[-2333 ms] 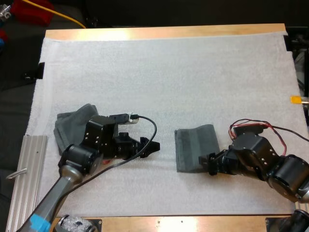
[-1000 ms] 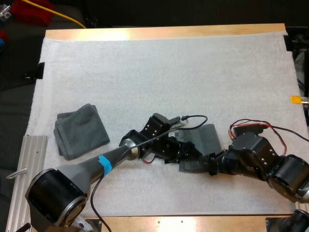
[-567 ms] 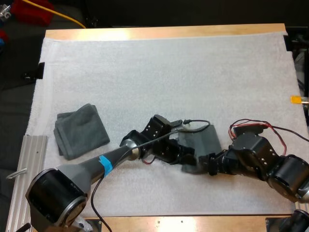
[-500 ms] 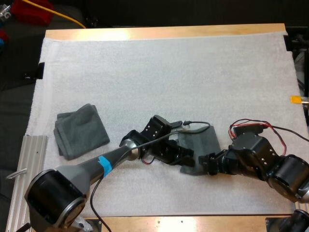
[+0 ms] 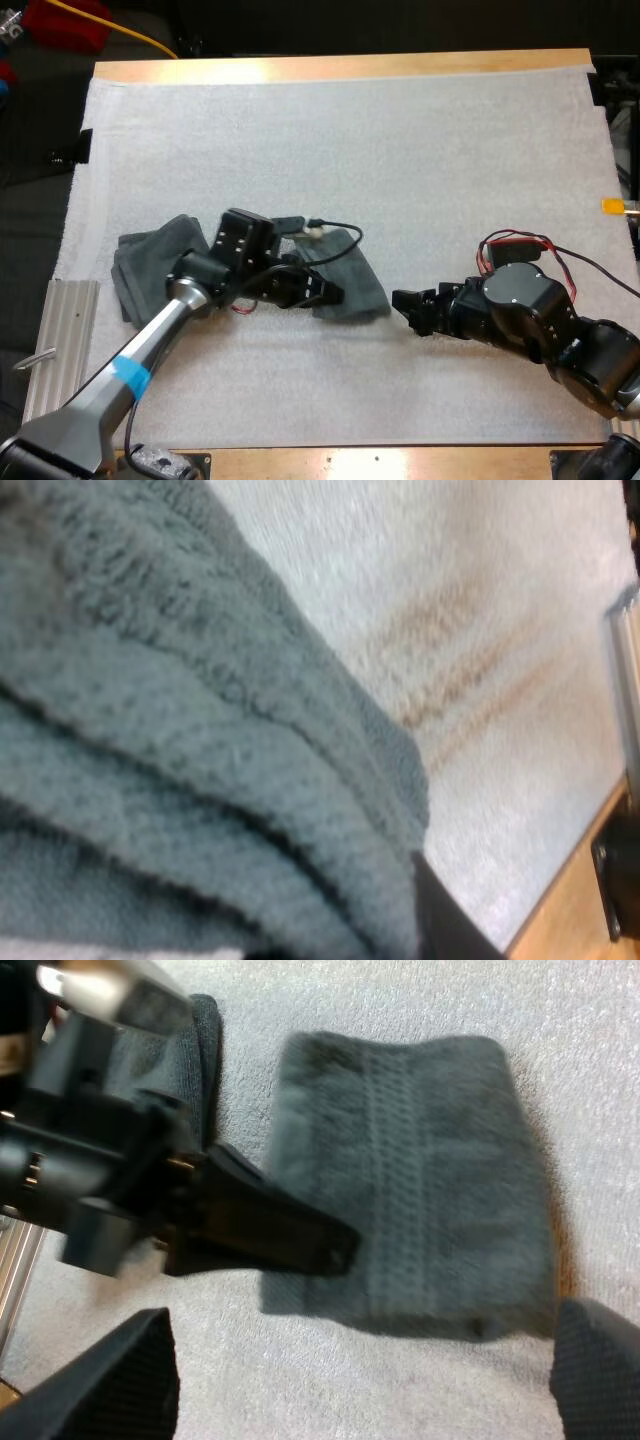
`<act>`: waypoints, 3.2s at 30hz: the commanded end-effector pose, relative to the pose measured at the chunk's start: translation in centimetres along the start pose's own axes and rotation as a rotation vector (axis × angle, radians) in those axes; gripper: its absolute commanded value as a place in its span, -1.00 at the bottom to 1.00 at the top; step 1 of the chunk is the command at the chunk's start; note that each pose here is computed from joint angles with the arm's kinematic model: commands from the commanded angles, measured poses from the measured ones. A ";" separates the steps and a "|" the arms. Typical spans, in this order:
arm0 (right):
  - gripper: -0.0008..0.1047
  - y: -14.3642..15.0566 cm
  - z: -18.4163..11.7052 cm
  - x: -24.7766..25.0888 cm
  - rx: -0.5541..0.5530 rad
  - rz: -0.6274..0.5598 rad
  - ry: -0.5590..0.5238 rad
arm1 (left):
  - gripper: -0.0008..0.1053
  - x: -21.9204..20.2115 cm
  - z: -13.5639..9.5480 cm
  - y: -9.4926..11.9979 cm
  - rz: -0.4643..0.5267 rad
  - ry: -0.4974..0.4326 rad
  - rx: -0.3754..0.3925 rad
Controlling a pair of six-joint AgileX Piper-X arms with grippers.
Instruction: Pick towel from pile, fold and stack
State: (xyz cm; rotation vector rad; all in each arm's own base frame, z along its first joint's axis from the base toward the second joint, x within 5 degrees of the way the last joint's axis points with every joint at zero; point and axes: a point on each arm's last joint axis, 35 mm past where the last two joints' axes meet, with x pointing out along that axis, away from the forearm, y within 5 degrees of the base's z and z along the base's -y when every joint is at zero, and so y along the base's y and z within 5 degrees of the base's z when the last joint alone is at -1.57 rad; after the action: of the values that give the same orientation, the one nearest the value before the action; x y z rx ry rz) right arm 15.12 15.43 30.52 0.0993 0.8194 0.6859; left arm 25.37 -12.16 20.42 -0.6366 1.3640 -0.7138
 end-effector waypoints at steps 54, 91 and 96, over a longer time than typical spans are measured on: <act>0.42 -0.1 -0.4 -0.3 0.005 -0.008 0.042 | -0.42 -14.6 -0.9 9.8 0.995 -0.155 -0.190; 0.42 0.8 1.2 -0.4 -0.015 0.127 -0.078 | 0.33 -18.3 3.5 5.7 0.847 -0.431 -0.107; 0.42 1.0 1.3 -0.4 -0.018 0.151 -0.088 | 0.33 -18.1 4.0 6.1 0.847 -0.450 -0.099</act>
State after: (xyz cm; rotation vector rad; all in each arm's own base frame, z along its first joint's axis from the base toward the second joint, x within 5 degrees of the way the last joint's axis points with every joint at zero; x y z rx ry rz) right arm 15.42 16.19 31.61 0.1653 0.7393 0.8089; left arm 28.63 5.56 27.41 -0.2107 1.1204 0.1704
